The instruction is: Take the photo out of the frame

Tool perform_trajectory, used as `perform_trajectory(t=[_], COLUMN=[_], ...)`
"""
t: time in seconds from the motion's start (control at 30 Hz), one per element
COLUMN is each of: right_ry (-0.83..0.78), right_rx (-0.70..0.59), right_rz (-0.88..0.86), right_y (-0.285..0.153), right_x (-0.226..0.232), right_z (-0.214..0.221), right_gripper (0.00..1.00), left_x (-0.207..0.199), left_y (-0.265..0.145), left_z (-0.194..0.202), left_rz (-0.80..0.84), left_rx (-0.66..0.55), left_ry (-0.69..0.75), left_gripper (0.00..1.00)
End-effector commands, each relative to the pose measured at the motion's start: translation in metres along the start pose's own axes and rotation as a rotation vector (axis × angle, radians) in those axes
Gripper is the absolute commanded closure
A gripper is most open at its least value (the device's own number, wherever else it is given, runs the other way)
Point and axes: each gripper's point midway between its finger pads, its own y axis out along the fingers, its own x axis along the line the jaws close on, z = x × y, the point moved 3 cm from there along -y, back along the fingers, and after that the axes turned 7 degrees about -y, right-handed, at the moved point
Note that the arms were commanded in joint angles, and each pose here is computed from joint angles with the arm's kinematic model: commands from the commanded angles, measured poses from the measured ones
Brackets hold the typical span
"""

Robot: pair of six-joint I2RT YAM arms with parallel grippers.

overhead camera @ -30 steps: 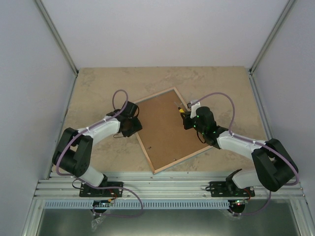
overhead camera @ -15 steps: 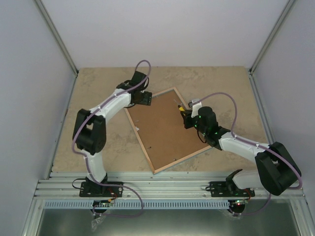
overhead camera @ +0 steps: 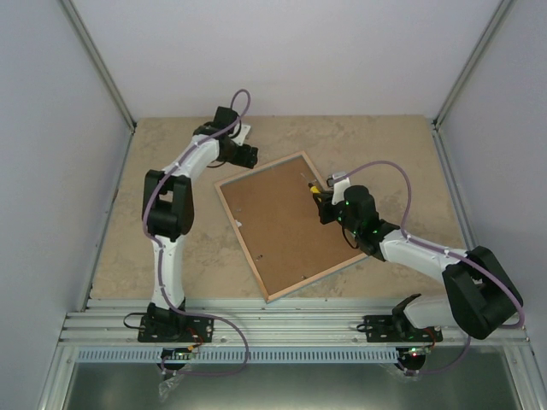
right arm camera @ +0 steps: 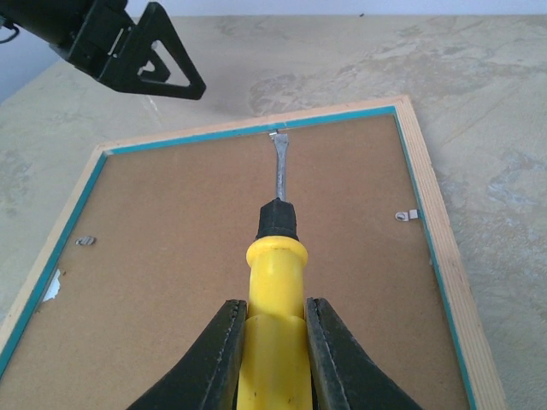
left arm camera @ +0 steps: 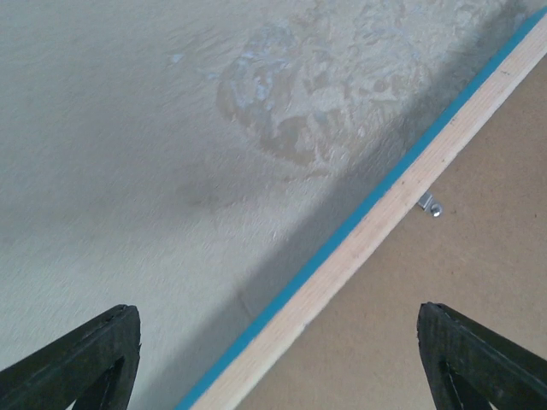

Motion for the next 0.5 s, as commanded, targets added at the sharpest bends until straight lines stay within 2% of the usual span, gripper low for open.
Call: perform_trajectory(t=[0.0,0.17,0.47], right_ry=[-0.016,-0.017,-0.018], right_rx=[-0.018,-0.014,-0.004], right_rz=[-0.007,-0.006,-0.005], right_y=[0.004,0.005,0.007], right_x=[0.001,0.000,0.000], right_z=[-0.002,-0.001,0.000], right_gripper=[0.99,1.00,0.99], left_x=[-0.017,-0.015,-0.007], left_y=[0.020,0.034,0.055], left_z=[0.011,0.016,0.029], left_rz=[0.091,0.095,0.067], left_rx=[0.064,0.087,0.133], left_ry=[0.071,0.085,0.065], left_gripper=[0.10,0.12,0.27])
